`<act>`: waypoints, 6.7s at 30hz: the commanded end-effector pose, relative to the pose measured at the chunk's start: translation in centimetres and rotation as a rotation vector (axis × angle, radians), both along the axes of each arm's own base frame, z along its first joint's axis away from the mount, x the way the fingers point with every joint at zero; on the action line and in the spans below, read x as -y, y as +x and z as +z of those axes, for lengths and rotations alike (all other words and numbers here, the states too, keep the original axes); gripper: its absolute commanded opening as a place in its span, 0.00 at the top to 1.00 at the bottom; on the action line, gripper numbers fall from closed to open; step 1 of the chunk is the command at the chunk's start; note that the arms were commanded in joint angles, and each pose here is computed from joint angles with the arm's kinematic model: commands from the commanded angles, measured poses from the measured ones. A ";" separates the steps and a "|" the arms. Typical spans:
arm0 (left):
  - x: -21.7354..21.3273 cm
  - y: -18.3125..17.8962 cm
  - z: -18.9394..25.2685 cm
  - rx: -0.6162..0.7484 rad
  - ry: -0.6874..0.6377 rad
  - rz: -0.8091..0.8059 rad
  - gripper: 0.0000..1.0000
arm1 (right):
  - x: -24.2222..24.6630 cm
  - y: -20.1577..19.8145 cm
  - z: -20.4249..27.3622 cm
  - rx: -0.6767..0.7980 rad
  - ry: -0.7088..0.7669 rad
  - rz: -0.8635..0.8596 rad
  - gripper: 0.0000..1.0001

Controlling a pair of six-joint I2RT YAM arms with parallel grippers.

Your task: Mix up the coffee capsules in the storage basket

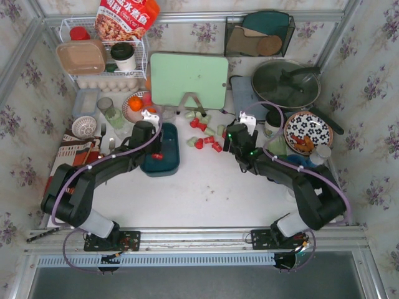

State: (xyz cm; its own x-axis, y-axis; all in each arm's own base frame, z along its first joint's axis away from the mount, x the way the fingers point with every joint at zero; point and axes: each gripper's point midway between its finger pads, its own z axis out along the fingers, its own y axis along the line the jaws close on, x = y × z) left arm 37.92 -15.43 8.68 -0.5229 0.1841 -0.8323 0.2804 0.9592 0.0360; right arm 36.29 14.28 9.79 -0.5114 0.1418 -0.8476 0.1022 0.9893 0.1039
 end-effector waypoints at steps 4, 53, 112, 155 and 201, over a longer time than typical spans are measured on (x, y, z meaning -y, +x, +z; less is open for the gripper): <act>0.8 -0.5 -2.5 -0.149 -0.083 0.029 0.65 | 2.2 1.6 -3.5 -0.093 -0.058 -0.109 0.26; -4.3 -11.3 6.2 0.006 -0.225 0.125 0.01 | -4.4 -0.2 1.5 -0.019 0.061 0.145 0.65; -7.3 -12.8 5.6 0.039 -0.338 0.370 0.01 | -16.9 -2.0 5.3 0.162 -0.104 0.302 0.31; -6.7 -12.3 4.2 -0.015 -0.316 0.362 0.01 | -7.6 4.7 -7.8 -0.087 -0.106 0.336 0.44; -7.0 -12.7 5.1 0.013 -0.333 0.367 0.01 | -27.0 -3.2 3.9 0.048 0.141 0.766 0.74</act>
